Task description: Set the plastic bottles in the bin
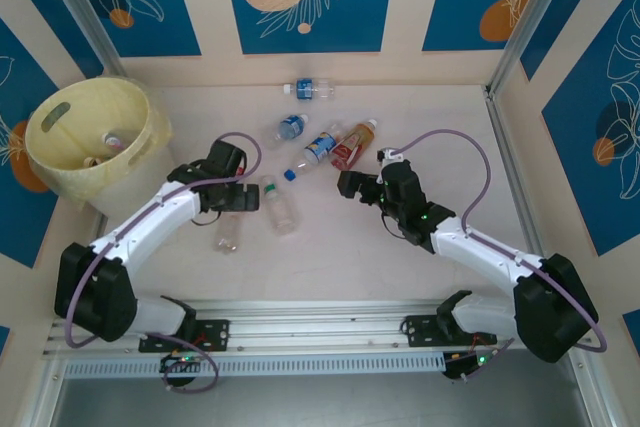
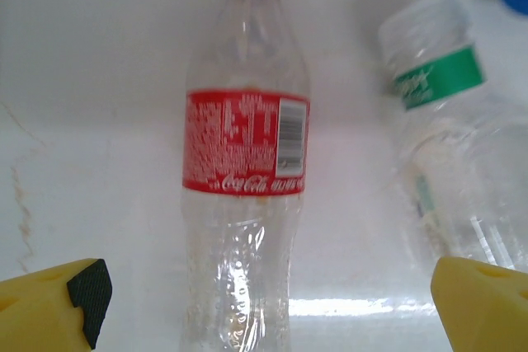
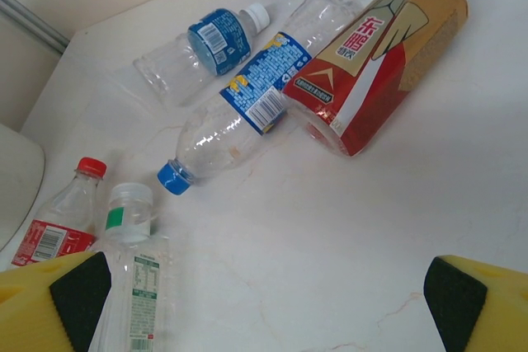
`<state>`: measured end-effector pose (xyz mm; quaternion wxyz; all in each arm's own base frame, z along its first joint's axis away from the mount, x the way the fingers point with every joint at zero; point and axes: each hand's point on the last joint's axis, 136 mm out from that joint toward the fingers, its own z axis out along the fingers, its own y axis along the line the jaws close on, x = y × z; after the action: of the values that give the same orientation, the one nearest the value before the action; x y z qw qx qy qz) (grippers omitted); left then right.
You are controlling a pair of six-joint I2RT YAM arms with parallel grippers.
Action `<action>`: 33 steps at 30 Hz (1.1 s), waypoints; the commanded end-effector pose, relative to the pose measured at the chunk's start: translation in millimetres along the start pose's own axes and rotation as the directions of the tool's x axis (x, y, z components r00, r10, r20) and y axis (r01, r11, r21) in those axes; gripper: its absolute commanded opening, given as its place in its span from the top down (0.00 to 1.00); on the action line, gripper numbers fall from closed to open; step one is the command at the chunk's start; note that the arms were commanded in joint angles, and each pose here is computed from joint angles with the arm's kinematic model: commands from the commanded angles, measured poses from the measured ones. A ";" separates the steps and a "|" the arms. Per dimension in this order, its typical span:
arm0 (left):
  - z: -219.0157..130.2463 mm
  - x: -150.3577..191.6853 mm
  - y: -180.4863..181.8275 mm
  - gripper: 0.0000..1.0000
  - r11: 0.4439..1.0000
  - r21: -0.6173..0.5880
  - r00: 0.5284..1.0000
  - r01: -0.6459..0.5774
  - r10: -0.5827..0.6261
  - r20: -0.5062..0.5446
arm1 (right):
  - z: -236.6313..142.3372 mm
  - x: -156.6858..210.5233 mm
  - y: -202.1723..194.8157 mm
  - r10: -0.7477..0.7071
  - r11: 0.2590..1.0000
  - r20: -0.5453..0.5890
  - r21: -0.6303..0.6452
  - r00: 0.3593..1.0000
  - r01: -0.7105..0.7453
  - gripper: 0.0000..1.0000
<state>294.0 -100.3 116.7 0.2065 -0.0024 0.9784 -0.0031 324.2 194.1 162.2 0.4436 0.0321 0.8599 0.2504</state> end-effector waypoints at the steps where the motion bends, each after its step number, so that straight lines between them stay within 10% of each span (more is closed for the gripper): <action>1: 17.7 7.3 -12.2 0.00 0.998 0.062 0.998 -0.008 0.013 -0.067 | 3.1 3.2 1.9 -0.013 1.000 -0.018 -0.016 1.000 0.012 0.00; 8: 62.6 -3.7 10.5 0.00 0.990 -0.105 0.984 -0.097 0.079 -0.162 | 1.1 7.5 -0.2 -0.010 1.000 -0.031 -0.012 0.999 0.010 0.00; 33: 108.0 -15.6 13.6 0.30 0.997 -0.023 0.972 -0.073 0.066 -0.226 | -0.7 10.8 -8.5 -0.036 0.999 -0.042 0.024 0.998 0.037 0.00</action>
<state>352.6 -88.3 21.5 0.0877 0.0284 0.9954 0.0274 320.1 195.0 151.6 0.4273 0.0190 0.8707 0.2428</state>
